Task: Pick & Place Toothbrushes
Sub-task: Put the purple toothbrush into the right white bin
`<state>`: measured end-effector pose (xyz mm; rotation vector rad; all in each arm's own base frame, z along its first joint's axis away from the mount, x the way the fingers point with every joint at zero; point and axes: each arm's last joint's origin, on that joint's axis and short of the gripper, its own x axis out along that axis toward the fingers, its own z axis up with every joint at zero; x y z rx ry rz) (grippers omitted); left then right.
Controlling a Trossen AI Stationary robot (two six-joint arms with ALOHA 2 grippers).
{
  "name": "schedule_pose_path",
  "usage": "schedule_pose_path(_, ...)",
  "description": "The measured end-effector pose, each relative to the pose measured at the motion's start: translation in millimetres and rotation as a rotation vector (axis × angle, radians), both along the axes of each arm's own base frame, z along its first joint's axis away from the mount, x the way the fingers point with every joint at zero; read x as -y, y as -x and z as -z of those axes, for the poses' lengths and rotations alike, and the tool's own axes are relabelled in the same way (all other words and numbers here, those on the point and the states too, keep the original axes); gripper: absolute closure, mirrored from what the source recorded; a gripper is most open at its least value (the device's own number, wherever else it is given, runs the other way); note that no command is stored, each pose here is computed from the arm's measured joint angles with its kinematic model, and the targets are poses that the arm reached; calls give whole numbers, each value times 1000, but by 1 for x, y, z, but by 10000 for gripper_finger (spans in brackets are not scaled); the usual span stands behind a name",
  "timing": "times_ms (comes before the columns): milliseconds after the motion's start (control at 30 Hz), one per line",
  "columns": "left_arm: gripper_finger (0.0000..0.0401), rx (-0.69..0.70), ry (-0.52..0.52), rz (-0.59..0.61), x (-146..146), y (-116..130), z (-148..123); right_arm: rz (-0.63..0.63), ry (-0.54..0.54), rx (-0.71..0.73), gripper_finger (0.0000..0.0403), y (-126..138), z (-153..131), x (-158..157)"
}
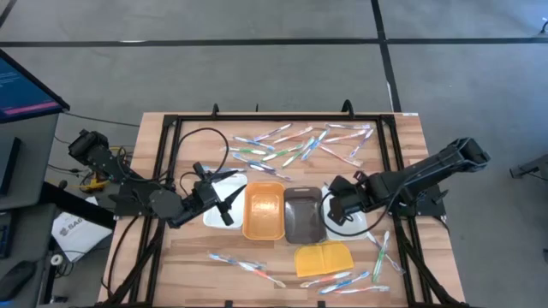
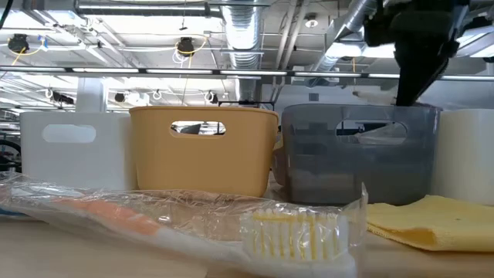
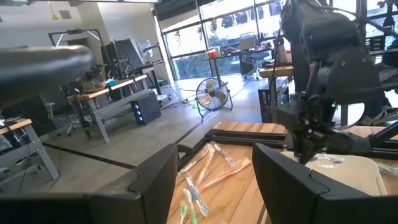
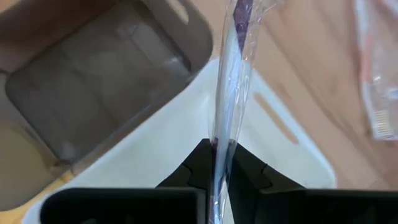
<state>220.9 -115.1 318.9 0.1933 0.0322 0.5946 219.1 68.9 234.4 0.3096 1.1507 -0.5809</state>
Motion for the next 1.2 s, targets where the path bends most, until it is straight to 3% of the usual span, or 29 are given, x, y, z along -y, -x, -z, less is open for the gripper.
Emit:
schedule_pose_path(833, 197, 2, 1, 0, 0, 0, 0, -14, -100, -48, 382, 2, 17, 2)
schedule_pose_path(1200, 197, 4, 0, 28, 1, 0, 0, -12, -110, -142, 379, -7, 34, 7)
